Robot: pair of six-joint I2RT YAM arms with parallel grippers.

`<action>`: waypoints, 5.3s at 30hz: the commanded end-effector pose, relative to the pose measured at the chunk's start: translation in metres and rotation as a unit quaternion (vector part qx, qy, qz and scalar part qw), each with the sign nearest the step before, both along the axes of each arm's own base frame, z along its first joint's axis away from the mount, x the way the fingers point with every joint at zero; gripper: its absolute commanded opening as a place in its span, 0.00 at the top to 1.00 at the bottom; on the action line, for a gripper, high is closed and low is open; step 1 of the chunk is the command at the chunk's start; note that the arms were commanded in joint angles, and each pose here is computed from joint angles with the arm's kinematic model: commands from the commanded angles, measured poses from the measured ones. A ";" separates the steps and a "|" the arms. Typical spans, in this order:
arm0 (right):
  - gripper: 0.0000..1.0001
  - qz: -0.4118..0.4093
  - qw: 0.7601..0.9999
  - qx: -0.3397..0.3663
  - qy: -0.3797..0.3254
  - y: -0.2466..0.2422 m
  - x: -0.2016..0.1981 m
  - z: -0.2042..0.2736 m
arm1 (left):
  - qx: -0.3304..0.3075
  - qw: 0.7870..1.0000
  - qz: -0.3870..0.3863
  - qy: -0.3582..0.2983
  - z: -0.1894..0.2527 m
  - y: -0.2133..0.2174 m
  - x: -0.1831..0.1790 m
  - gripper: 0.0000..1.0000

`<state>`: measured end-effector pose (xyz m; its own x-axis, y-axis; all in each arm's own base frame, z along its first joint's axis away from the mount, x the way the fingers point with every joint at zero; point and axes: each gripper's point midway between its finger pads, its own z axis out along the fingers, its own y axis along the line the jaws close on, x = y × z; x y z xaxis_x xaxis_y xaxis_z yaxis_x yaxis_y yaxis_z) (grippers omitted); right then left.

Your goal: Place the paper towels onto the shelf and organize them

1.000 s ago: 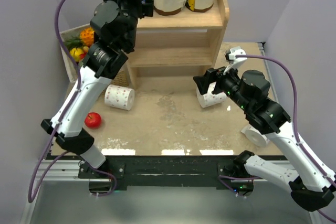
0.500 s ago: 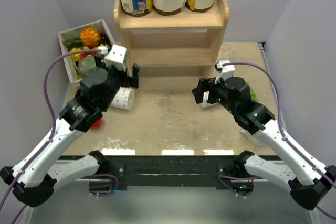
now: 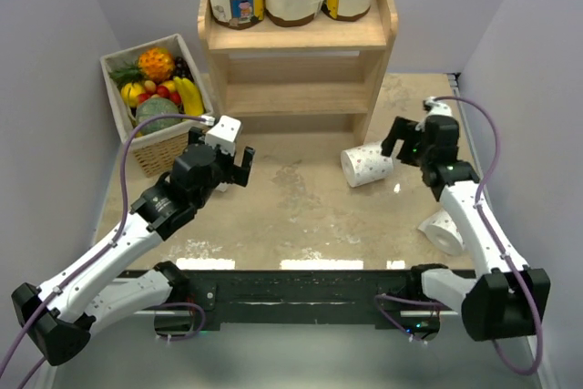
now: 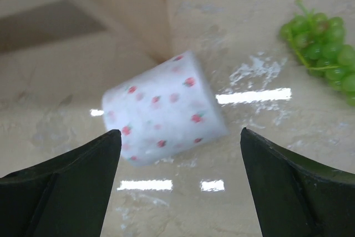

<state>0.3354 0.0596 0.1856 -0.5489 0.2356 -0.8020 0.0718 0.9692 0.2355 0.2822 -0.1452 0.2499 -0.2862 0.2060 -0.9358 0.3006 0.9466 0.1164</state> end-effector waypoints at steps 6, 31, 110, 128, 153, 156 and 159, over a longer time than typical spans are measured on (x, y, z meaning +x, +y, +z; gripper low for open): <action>0.08 0.075 0.977 0.201 -0.012 -0.020 0.039 -0.012 | -0.056 0.997 -0.003 -0.044 0.027 -0.003 -0.002 0.00; 0.14 0.220 0.920 0.324 0.023 0.031 0.040 -0.062 | -0.043 0.999 0.002 -0.029 0.017 -0.004 0.003 0.00; 0.71 0.326 0.827 -0.375 -0.262 0.132 0.019 0.195 | -0.063 0.980 0.159 -0.102 0.047 0.064 -0.005 0.00; 0.71 0.301 0.792 -0.476 -0.237 0.130 0.061 0.178 | -0.067 0.980 0.157 -0.104 0.049 0.063 -0.006 0.00; 0.70 0.279 0.762 -0.524 -0.260 0.140 0.097 0.191 | -0.067 0.980 0.155 -0.102 0.048 0.062 -0.006 0.00; 0.60 0.264 0.762 -0.533 -0.255 0.136 0.103 0.193 | -0.068 0.980 0.155 -0.103 0.049 0.063 -0.007 0.00; 0.51 0.258 0.763 -0.530 -0.263 0.135 0.101 0.202 | -0.070 0.980 0.155 -0.105 0.050 0.063 -0.007 0.00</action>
<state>0.4302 0.2131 0.3363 0.1054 -0.8464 -0.5221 -0.3659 0.4551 -0.8117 0.2735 -0.0831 0.2851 -0.1678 0.0697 -0.9833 -0.0005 0.9975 0.0708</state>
